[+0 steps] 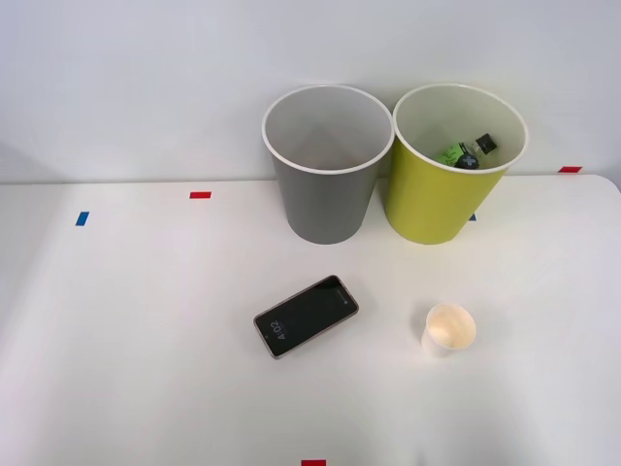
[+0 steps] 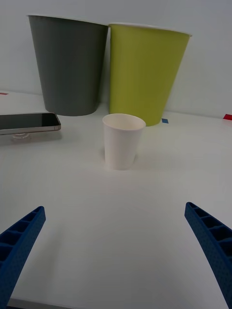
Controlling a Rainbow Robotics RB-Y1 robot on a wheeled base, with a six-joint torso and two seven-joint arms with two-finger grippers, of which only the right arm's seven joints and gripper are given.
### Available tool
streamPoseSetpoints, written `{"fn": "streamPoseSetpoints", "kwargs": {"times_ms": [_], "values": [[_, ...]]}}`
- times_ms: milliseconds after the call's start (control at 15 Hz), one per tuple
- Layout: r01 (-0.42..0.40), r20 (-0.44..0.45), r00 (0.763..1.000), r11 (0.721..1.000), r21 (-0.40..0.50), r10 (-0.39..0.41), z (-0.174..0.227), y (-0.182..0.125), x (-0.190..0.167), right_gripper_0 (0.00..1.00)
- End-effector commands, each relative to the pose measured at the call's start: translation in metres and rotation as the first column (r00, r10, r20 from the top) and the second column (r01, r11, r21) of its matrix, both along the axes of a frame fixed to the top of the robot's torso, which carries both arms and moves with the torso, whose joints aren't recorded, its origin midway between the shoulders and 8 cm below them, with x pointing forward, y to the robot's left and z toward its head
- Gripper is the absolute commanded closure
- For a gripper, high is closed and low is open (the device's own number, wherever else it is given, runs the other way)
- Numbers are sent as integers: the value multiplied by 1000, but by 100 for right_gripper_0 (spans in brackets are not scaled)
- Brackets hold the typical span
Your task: Put cans in the gray bin, plastic bottles in the light green bin
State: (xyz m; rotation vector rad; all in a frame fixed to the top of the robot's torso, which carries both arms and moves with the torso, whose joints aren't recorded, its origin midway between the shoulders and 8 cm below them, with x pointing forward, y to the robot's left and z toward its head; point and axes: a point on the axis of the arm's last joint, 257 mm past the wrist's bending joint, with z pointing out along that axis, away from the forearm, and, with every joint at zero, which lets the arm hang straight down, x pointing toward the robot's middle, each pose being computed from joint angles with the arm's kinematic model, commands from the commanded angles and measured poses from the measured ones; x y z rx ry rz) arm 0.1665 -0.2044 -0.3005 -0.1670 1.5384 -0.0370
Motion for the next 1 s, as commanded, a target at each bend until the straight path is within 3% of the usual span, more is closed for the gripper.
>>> {"fn": "streamPoseSetpoints", "kwargs": {"times_ms": [67, 1000], "values": [[0, 0, 1000, 1000, 0, 0, 0, 0, 0, 0], [0, 0, 1000, 1000, 0, 0, 0, 0, 0, 0]]}}
